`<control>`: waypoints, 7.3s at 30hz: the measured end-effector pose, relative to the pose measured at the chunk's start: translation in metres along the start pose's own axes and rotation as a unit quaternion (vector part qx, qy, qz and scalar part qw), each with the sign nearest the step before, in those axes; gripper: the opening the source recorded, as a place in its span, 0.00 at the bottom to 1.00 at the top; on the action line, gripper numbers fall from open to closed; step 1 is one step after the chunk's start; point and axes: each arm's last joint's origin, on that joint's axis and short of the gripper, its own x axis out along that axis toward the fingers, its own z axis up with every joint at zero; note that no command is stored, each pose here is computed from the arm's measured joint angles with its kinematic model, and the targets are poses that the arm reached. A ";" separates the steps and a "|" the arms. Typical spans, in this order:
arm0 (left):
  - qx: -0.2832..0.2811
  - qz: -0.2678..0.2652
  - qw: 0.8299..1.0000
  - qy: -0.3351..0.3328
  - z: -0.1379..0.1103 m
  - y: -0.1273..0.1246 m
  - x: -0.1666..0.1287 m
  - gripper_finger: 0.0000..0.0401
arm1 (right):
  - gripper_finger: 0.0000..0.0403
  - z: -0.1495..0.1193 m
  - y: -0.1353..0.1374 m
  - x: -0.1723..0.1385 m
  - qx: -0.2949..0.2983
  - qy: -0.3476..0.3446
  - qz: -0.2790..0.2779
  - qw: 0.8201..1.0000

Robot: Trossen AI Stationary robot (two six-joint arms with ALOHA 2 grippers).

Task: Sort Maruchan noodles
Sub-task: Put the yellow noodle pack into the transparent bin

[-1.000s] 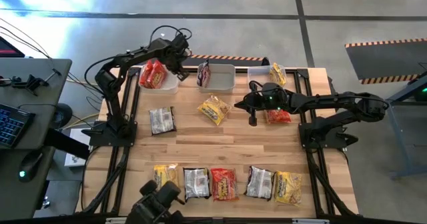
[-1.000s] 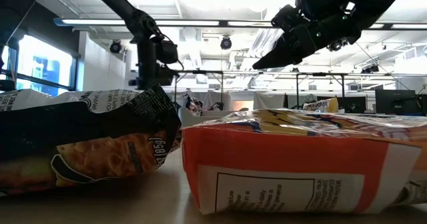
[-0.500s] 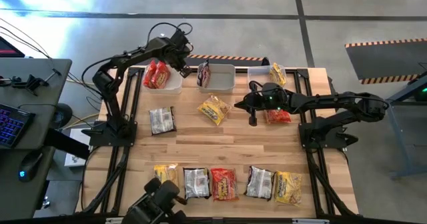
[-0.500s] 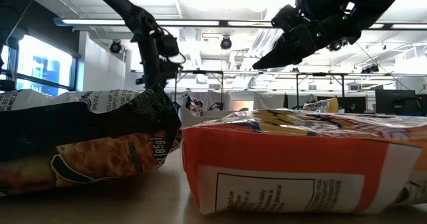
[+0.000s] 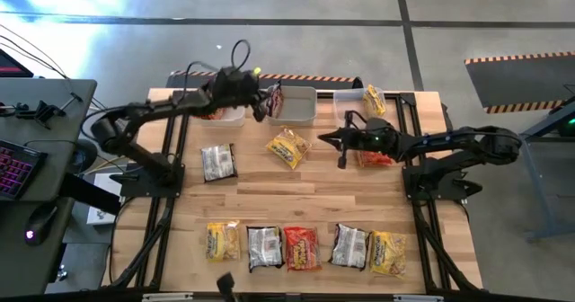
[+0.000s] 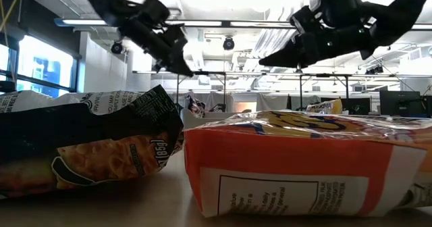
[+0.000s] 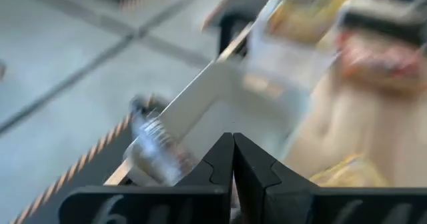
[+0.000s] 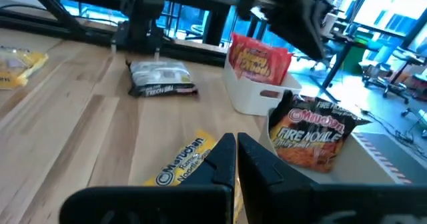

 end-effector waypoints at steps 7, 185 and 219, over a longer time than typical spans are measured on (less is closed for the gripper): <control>0.014 -0.060 0.980 -0.190 -0.033 -0.038 -0.015 0.00 | 0.00 -0.003 0.002 -0.006 0.058 0.058 0.014 0.997; -0.021 -0.248 0.967 0.058 -0.092 -0.154 0.066 0.18 | 0.36 0.019 0.085 0.046 0.182 0.375 0.007 0.909; 0.079 -0.263 0.960 0.046 -0.064 -0.157 0.075 0.43 | 0.01 -0.023 0.105 0.051 0.262 0.296 0.071 0.916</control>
